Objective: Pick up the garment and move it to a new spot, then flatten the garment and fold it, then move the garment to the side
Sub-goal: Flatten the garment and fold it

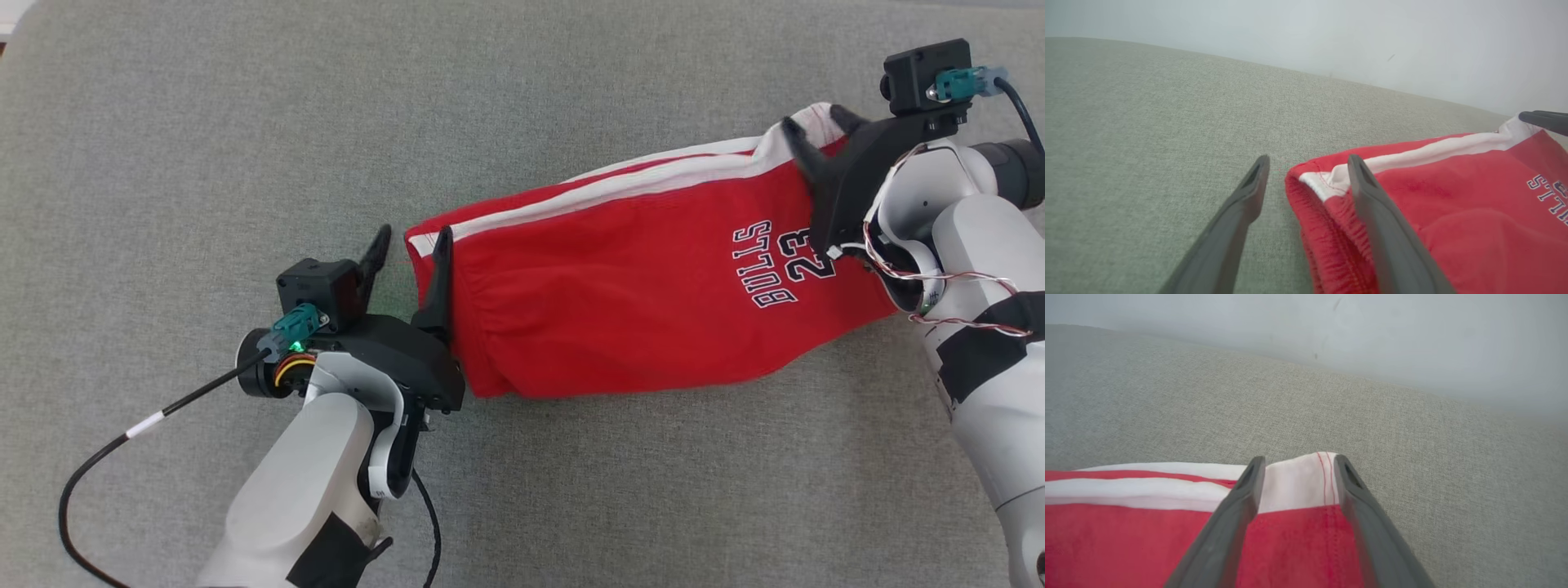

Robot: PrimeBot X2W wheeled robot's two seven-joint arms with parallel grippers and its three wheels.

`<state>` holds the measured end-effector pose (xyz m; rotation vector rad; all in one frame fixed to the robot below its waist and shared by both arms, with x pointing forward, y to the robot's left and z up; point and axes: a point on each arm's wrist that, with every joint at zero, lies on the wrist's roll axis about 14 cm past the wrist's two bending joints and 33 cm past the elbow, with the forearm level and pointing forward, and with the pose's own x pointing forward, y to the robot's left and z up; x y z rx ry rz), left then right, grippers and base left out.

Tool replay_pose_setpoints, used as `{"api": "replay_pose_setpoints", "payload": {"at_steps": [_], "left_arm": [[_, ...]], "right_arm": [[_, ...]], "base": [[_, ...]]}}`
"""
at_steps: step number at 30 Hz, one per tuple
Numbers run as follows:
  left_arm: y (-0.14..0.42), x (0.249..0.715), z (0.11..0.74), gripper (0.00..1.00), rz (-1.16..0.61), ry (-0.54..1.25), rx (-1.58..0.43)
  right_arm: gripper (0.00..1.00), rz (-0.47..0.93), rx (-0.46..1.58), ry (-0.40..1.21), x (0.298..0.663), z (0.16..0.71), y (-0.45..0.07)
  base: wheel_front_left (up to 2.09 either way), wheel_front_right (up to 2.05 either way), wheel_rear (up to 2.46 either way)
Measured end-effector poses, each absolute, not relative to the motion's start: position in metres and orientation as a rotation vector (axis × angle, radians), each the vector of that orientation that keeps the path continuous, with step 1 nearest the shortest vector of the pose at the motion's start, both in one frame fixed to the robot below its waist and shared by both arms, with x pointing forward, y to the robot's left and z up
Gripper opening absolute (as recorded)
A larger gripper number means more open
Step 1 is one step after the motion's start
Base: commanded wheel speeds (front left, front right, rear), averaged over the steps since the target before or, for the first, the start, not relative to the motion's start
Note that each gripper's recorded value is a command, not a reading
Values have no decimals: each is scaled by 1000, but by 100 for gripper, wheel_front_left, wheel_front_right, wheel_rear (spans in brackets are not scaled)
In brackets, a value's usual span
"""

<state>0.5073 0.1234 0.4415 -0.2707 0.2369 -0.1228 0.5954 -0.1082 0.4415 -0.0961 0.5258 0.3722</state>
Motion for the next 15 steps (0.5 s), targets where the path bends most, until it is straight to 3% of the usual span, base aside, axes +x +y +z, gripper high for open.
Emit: {"api": "replay_pose_setpoints", "payload": {"at_steps": [9, 15], "left_arm": [[143, 500, 470, 100, -69, 109, -271], [156, 472, 499, 100, -73, -9, -254]], "right_arm": [[100, 386, 2, 539, 586, 469, -107], [100, 345, 16, 655, 564, 462, -132]], "base": [[0, 0, 0], [0, 0, 0]]}}
